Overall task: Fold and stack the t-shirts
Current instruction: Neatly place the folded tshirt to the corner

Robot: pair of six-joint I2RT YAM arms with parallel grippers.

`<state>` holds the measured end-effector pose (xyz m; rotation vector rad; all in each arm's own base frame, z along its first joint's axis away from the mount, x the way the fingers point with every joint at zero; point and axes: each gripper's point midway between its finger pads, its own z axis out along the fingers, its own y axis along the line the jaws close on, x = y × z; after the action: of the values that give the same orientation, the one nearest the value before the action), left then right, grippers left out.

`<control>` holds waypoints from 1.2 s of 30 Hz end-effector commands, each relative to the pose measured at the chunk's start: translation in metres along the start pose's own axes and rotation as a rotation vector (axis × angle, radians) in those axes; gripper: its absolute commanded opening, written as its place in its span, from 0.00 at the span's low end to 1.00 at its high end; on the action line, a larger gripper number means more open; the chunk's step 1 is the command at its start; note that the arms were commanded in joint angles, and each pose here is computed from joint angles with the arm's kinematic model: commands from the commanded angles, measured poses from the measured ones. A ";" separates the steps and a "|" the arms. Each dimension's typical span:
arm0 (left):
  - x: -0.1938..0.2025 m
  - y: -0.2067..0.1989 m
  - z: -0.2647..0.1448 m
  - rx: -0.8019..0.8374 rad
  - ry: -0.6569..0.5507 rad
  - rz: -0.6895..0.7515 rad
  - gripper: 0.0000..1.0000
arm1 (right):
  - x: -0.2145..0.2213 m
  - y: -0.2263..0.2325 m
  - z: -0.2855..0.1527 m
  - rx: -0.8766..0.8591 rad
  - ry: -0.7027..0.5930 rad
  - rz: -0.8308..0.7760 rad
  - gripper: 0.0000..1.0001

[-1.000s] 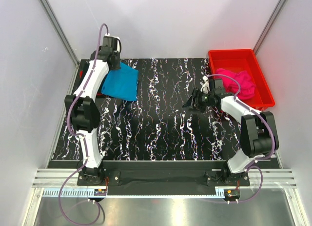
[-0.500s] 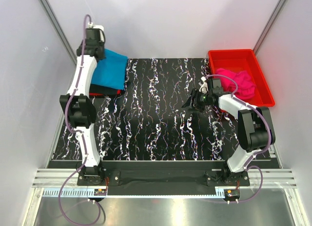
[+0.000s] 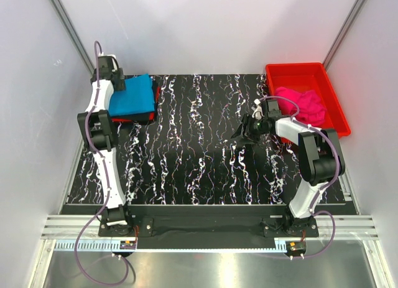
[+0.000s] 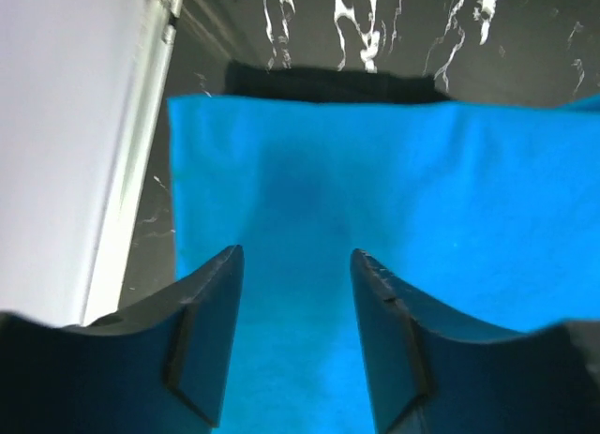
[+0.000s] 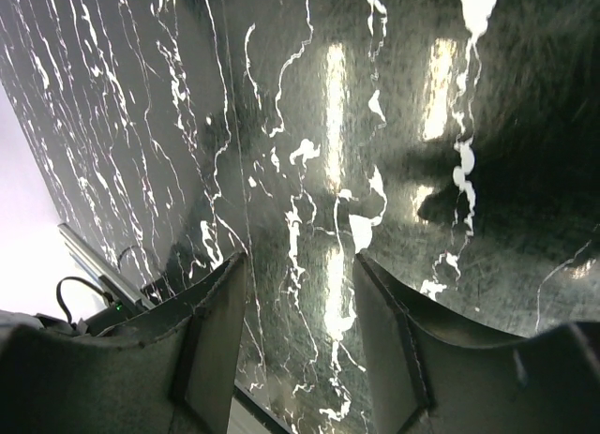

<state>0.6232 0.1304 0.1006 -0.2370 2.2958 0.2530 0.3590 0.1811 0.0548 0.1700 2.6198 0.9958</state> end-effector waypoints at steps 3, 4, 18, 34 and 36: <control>-0.083 -0.015 -0.086 0.082 -0.269 -0.070 0.68 | -0.021 0.012 -0.002 -0.010 -0.046 -0.049 0.56; -0.086 -0.017 -0.096 0.081 -0.281 -0.068 0.69 | -0.022 0.014 -0.004 -0.014 -0.046 -0.052 0.56; -0.028 -0.146 -0.260 0.637 -0.212 -0.103 0.99 | -0.037 0.077 -0.080 -0.063 -0.176 -0.119 1.00; 0.085 -0.205 -0.485 1.133 -0.394 -0.017 0.99 | -0.017 0.113 -0.189 -0.040 -0.481 -0.176 1.00; 0.103 -0.199 -0.491 1.158 -0.419 -0.037 0.99 | -0.012 0.115 -0.200 -0.078 -0.568 -0.203 1.00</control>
<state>0.2745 -0.1868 0.3112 0.3427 1.8161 -0.8271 0.3105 0.1471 0.2582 0.1165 2.1582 0.8439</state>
